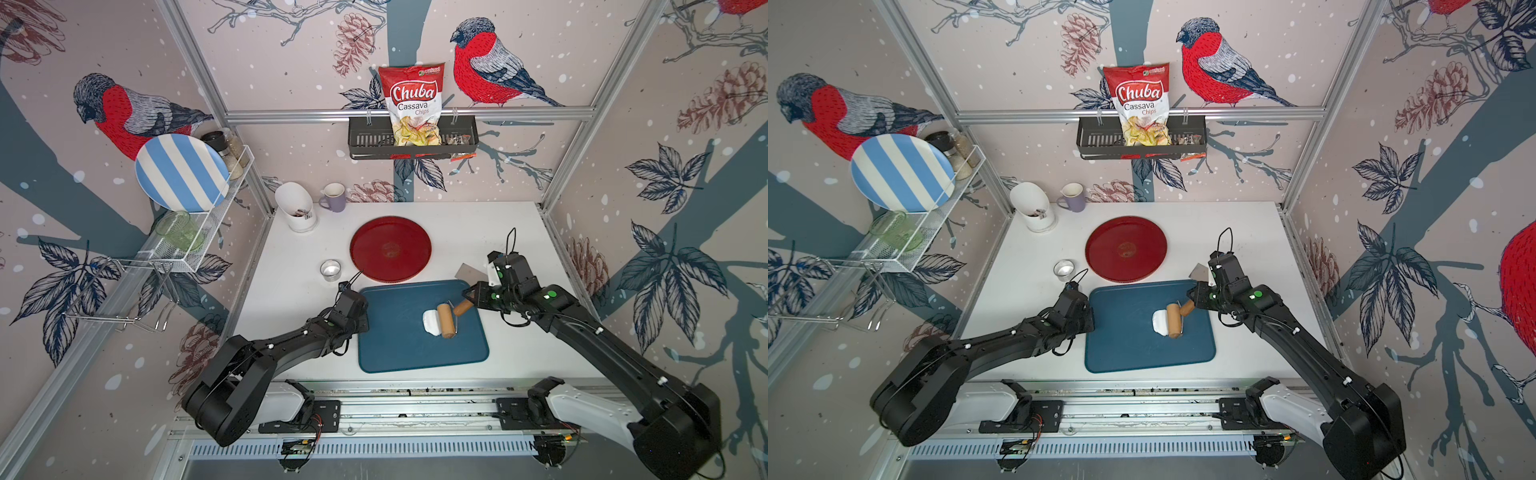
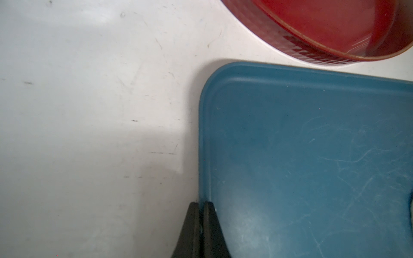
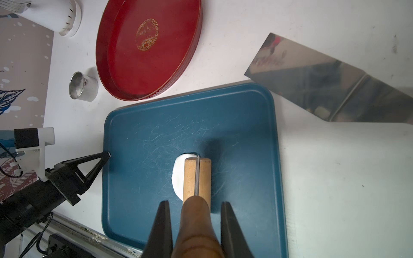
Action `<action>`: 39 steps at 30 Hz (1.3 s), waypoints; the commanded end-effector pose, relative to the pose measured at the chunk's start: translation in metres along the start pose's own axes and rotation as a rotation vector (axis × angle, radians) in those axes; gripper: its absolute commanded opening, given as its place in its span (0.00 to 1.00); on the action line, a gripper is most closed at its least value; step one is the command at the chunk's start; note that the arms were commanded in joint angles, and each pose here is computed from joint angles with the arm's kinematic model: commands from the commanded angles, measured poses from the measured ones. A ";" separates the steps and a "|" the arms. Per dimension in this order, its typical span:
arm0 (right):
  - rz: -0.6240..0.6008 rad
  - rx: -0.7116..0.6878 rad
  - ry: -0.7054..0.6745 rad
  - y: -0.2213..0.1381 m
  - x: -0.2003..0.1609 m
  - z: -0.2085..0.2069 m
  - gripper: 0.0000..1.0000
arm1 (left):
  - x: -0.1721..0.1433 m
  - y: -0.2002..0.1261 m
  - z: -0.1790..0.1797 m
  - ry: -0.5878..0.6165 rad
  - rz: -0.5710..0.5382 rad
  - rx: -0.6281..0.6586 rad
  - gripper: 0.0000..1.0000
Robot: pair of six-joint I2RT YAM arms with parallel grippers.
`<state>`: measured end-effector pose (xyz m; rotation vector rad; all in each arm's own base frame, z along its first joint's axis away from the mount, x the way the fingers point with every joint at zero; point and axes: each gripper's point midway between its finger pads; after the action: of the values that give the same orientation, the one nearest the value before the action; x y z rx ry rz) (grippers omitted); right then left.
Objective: Roll out the dumpling wrappers from the dough
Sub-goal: Flatten out the dough on the work surface.
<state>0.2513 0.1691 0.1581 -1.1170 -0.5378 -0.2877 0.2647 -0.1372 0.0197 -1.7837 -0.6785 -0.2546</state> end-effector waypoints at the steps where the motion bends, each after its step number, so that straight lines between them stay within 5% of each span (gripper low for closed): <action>1: -0.048 0.054 -0.020 0.002 0.011 0.010 0.00 | -0.006 0.000 0.006 0.003 0.026 0.024 0.00; 39: 0.065 -0.002 -0.026 0.021 -0.029 0.005 0.00 | -0.006 0.000 0.005 0.003 0.027 0.020 0.00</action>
<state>0.2524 0.1860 0.1423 -1.0986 -0.5919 -0.2864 0.2647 -0.1351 0.0192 -1.7721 -0.6814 -0.2547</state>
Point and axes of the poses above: each gripper's point midway between its finger pads, its own y axis out along the fingers, its own z axis along the line the jaws close on, x = y × z, and after that the axes turned 8 degrees about -y, right-handed
